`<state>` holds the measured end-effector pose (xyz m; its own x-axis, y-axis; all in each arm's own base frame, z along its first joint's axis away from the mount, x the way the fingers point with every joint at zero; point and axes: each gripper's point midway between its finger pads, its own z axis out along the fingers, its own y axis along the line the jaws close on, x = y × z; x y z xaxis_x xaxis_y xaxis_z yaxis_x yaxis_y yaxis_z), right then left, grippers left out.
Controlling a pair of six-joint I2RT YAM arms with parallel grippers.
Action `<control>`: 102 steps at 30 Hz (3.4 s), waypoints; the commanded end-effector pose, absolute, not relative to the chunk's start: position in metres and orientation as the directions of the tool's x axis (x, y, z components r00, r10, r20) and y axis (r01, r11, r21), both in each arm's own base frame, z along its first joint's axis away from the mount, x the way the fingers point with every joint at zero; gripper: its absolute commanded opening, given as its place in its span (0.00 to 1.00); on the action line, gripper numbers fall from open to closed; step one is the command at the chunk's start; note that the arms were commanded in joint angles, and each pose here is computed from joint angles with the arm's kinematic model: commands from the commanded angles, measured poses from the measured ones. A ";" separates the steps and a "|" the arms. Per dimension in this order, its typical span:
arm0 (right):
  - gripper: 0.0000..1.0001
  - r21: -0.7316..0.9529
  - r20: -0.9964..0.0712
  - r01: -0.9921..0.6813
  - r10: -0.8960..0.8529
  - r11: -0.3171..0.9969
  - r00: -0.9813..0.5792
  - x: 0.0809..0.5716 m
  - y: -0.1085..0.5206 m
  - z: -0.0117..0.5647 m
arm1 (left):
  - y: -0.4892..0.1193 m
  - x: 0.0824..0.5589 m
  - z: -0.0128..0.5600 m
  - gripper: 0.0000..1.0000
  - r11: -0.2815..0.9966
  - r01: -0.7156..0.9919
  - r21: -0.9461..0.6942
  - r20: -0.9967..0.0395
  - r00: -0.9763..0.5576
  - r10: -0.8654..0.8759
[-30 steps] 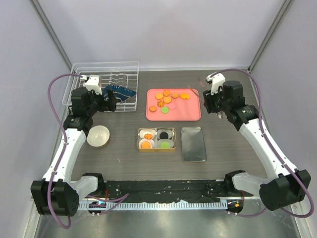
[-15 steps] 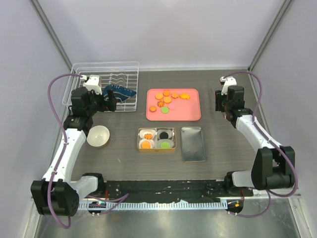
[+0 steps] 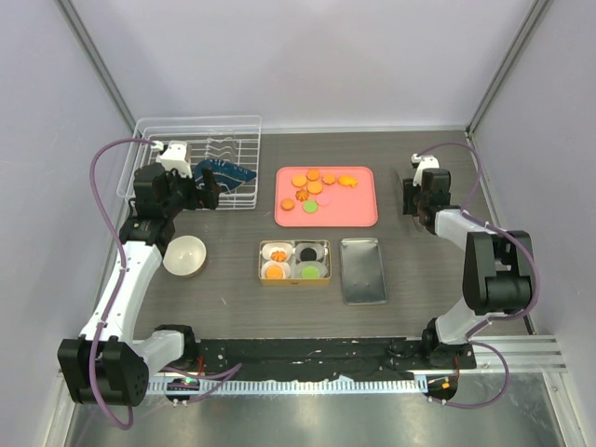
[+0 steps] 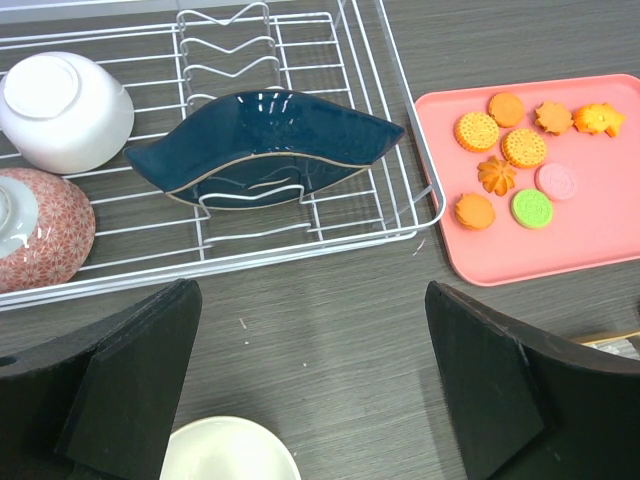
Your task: Pack the cookies
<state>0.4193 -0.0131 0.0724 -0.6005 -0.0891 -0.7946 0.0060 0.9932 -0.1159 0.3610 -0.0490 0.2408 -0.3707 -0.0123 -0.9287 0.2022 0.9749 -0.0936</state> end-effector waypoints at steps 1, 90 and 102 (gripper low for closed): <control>0.50 -0.101 -0.843 0.017 -0.076 0.995 -0.532 0.443 -0.020 0.090 | -0.049 0.367 0.258 1.00 0.974 0.210 -0.087 -0.948 -0.318 -0.016; 0.65 -0.009 -0.396 -0.440 -0.407 0.898 -0.823 0.291 0.083 0.048 | -0.059 0.359 0.265 1.00 0.957 0.271 -0.102 -0.947 -0.323 -0.009; 0.45 -0.003 -0.306 -0.444 -0.424 0.896 -0.853 0.290 0.088 0.023 | -0.059 0.360 0.262 1.00 0.958 0.268 -0.100 -0.946 -0.323 -0.008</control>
